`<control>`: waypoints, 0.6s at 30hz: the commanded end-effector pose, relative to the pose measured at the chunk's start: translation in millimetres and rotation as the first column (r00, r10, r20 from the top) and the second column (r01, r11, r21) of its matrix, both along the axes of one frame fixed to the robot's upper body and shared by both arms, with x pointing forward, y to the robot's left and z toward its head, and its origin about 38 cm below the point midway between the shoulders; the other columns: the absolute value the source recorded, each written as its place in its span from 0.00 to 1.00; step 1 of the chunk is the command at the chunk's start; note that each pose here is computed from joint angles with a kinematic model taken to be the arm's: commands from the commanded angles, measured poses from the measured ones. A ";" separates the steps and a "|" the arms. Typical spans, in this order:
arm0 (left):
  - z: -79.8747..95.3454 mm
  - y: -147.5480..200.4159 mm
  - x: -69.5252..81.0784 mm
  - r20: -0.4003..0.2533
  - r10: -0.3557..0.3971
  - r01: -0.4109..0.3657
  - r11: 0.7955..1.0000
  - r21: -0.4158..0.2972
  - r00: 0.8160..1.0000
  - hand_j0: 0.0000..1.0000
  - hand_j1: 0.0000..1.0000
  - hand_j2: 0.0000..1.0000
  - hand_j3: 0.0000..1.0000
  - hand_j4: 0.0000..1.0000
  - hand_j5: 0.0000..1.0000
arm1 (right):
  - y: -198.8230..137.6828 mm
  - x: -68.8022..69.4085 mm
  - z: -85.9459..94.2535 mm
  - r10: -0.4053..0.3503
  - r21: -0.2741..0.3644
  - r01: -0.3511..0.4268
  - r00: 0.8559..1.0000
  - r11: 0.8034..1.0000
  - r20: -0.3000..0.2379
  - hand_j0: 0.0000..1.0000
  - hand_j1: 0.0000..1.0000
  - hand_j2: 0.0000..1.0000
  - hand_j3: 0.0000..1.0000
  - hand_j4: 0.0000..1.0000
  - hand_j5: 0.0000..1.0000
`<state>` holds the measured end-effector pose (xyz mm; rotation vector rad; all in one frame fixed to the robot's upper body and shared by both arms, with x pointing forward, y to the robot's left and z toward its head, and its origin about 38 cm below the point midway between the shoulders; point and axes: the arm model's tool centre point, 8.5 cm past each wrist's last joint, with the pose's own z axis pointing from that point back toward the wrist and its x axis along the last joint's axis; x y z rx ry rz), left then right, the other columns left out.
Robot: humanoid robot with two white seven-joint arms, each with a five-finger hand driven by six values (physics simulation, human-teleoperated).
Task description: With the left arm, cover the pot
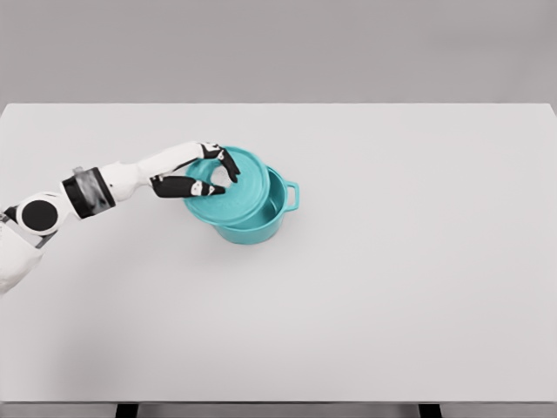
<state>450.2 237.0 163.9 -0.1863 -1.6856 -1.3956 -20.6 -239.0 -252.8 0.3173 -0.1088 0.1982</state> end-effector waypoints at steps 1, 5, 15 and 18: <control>-0.9 -3.8 -0.1 -0.005 -0.003 0.003 1.000 -0.008 1.000 0.44 0.44 0.44 0.44 0.44 0.44 | 0.0 0.2 0.0 0.001 0.001 -0.001 1.000 1.000 0.001 1.00 1.00 1.00 1.00 1.00 1.00; -2.0 -13.4 0.9 -0.006 -0.014 0.014 1.000 -0.020 1.000 0.44 0.44 0.44 0.44 0.44 0.44 | 0.0 -0.3 0.1 0.001 0.000 -0.001 1.000 1.000 -0.001 1.00 1.00 1.00 1.00 1.00 1.00; -4.8 -17.9 0.4 -0.012 -0.027 0.027 1.000 -0.006 1.000 0.44 0.44 0.44 0.44 0.44 0.44 | 0.0 -0.3 0.1 0.001 0.000 -0.001 1.000 1.000 -0.001 1.00 1.00 1.00 1.00 1.00 1.00; -4.3 -18.7 0.7 -0.011 -0.029 0.029 1.000 -0.006 1.000 0.44 0.44 0.44 0.44 0.44 0.44 | 0.0 0.2 0.0 0.001 0.001 -0.001 1.000 1.000 0.001 1.00 1.00 1.00 1.00 1.00 1.00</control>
